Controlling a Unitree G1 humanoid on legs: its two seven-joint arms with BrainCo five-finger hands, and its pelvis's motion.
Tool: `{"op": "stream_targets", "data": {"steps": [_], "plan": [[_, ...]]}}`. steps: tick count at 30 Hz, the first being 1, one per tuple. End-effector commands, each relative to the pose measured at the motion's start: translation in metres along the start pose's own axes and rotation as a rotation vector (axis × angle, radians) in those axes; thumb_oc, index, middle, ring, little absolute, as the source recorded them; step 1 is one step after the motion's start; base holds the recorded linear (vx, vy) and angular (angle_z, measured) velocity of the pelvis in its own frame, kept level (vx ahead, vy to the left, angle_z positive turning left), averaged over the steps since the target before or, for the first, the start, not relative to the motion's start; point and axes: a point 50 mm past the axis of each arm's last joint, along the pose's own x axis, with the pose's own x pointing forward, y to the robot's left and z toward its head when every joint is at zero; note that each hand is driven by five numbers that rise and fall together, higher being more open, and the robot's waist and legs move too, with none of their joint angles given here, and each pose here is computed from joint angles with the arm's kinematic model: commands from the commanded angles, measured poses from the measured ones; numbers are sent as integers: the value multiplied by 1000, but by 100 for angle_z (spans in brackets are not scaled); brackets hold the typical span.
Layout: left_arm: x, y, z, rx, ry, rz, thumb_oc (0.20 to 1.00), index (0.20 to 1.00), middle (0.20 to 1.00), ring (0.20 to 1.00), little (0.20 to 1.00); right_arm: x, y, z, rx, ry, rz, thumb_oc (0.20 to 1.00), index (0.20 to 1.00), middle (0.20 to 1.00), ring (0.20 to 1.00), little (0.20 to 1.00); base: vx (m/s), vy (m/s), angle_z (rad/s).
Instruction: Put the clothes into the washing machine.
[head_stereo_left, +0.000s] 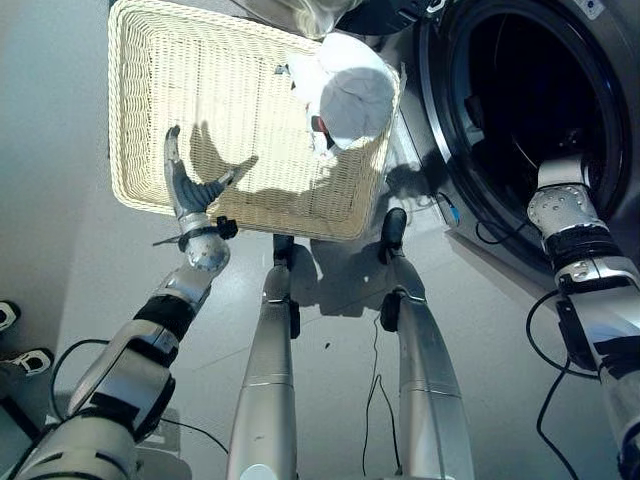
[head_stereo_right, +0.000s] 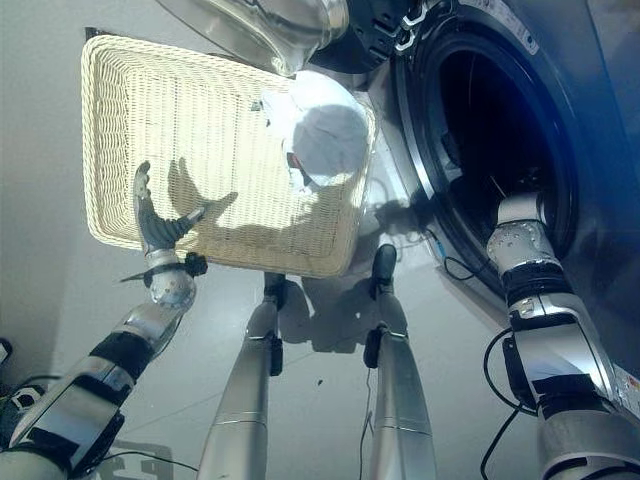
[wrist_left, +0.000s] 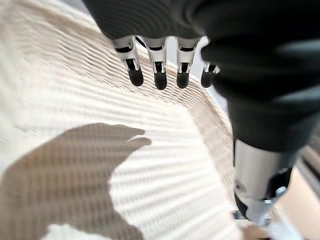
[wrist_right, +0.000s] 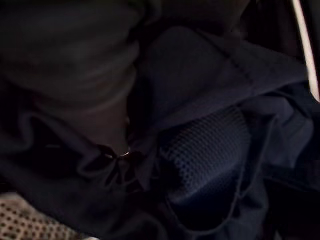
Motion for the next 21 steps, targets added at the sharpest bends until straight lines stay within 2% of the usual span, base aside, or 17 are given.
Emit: {"op": "stream_targets", "data": {"steps": [1, 3, 4, 8, 11, 13, 14, 16, 18, 21], "plan": [[11, 15, 3, -40, -18, 75, 1000, 1000, 1000, 1000, 1000, 20, 20, 130, 131, -451, 27, 200, 200, 200, 200, 200, 0, 0, 0], [11, 15, 3, -40, -18, 75, 1000, 1000, 1000, 1000, 1000, 20, 20, 130, 131, -451, 27, 200, 200, 200, 200, 200, 4, 15, 0], [19, 20, 2, -44, -4, 66, 1000, 1000, 1000, 1000, 1000, 29, 14, 122, -120, -426, 6, 1000, 1000, 1000, 1000, 1000, 9, 31, 1], [26, 17, 10, -48, -25, 46, 1000, 1000, 1000, 1000, 1000, 40, 7, 95, -497, -328, 9, 1000, 1000, 1000, 1000, 1000, -1, -8, 2], [28, 16, 13, -49, -32, 42, 1000, 1000, 1000, 1000, 1000, 40, 7, 90, -601, -322, 7, 1000, 1000, 1000, 1000, 1000, 2, -23, 4], [37, 12, 23, -43, -57, 27, 1000, 1000, 1000, 1000, 1000, 43, 4, 79, -1011, -360, -56, 1000, 1000, 1000, 1000, 1000, 2, -59, 6], [38, 11, 25, -45, -62, 24, 1000, 1000, 1000, 1000, 1000, 41, 10, 80, -1076, -398, -74, 1000, 1000, 1000, 1000, 1000, 1, -35, 3], [39, 11, 26, -45, -65, 22, 1000, 1000, 1000, 1000, 1000, 40, 14, 81, -1119, -431, -84, 1000, 1000, 1000, 1000, 1000, 0, 0, 0], [40, 11, 28, -49, -74, 18, 1000, 1000, 1000, 1000, 1000, 26, 40, 82, -1230, -610, -70, 1000, 1000, 1000, 1000, 1000, 0, 0, 0], [41, 11, 29, -54, -74, 20, 1000, 1000, 1000, 1000, 1000, 13, 58, 80, -1217, -702, -41, 1000, 1000, 1000, 1000, 1000, 0, 0, 0]]}}
